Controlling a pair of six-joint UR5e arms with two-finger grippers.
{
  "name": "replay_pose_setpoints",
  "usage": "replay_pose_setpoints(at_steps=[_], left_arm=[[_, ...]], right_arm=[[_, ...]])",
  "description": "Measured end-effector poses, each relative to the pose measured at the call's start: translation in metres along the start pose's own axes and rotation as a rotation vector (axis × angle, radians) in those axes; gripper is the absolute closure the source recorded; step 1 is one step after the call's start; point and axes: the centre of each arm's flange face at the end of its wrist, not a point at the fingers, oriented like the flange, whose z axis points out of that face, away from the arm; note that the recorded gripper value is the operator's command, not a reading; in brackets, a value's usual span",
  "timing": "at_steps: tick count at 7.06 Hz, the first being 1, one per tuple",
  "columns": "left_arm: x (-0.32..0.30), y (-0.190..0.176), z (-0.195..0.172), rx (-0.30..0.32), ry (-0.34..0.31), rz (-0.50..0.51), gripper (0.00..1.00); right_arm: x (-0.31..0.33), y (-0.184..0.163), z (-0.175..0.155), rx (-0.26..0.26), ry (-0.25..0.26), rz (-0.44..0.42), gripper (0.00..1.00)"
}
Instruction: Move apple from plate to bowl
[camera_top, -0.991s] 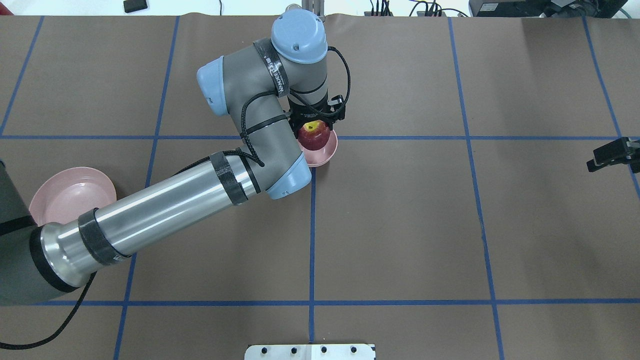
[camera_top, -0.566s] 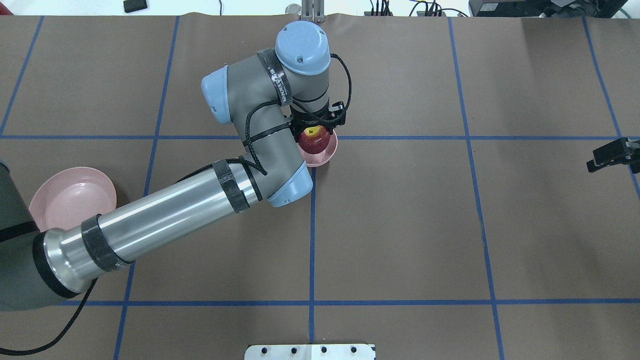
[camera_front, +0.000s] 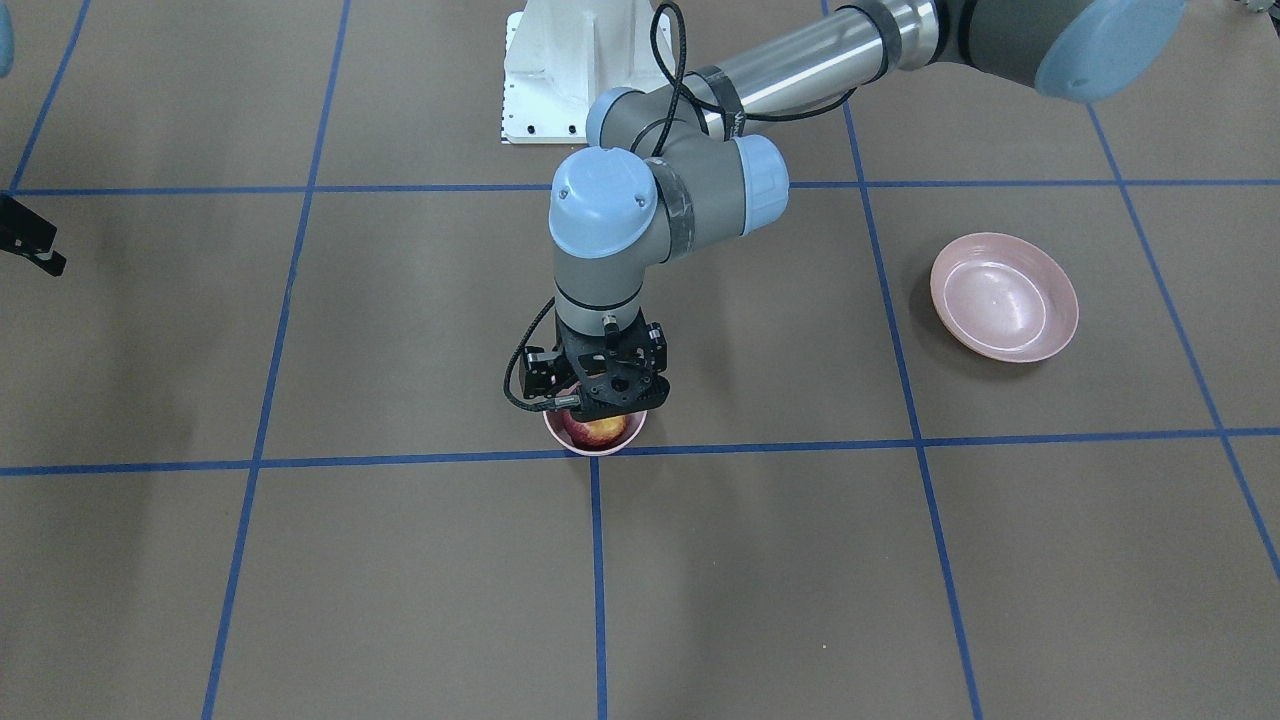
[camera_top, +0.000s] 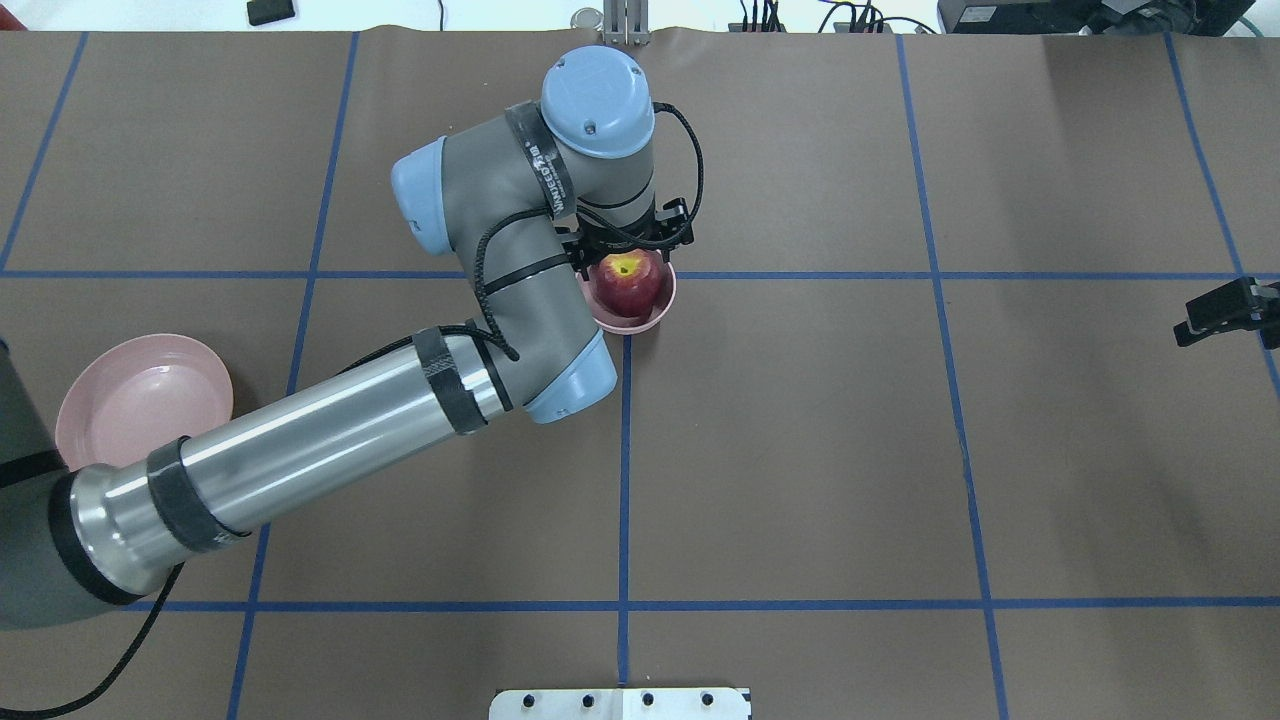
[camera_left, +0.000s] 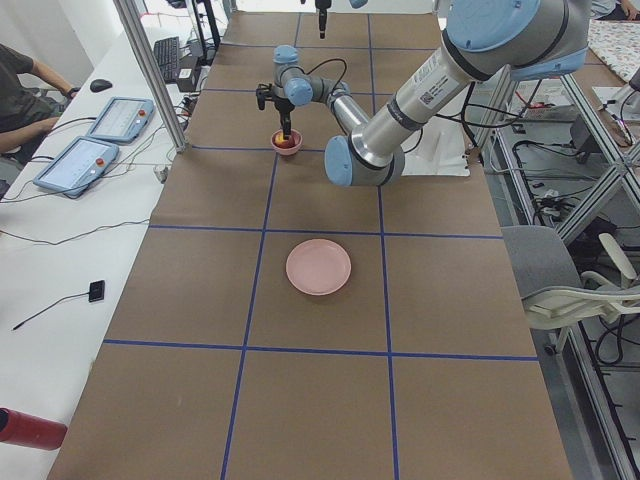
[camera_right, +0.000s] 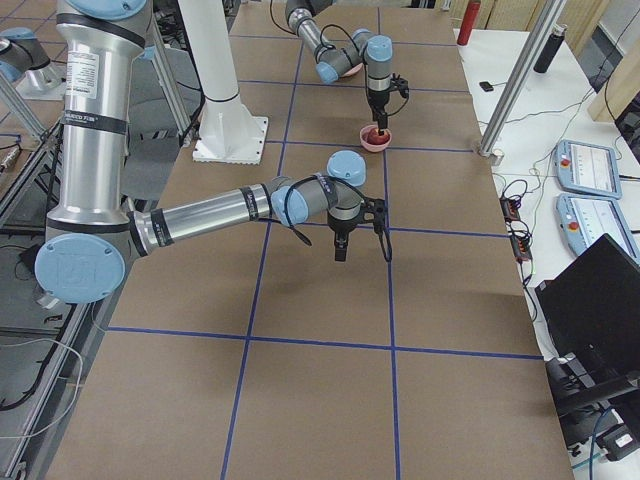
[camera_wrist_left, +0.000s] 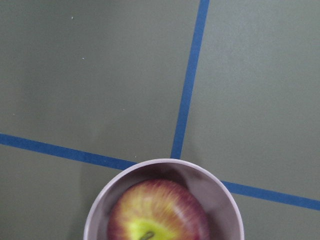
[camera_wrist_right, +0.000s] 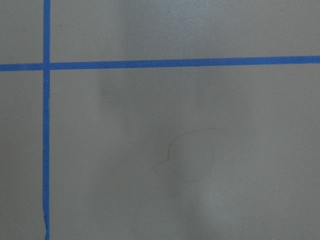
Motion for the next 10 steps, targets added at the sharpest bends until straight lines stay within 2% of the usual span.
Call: replay_pose_setpoints(at_steps=[1,2,4,7,9,10], left_arm=[[-0.039,0.007,-0.012,0.008,-0.008,0.035,0.01],[-0.1,0.015,-0.032,0.016,-0.022,0.129,0.01],[-0.258,0.018,-0.082,0.017,-0.059,0.323,0.01],[-0.514,-0.028,-0.129,-0.025,-0.049,0.493,0.01],[-0.616,-0.064,-0.134,-0.047,-0.034,0.554,0.01],[-0.641,-0.073,-0.135,-0.05,-0.041,0.563,0.01]], right_arm=[[0.0,-0.001,0.001,0.0,0.0,-0.002,0.0],[0.001,-0.001,0.001,-0.001,0.001,-0.005,0.0],[0.002,-0.002,0.003,-0.004,0.004,-0.006,0.0],[0.023,-0.005,0.007,0.015,0.001,-0.022,0.0],[0.054,-0.004,-0.004,0.033,-0.006,-0.038,0.0],[0.062,-0.005,-0.01,0.041,-0.011,-0.032,0.0]])
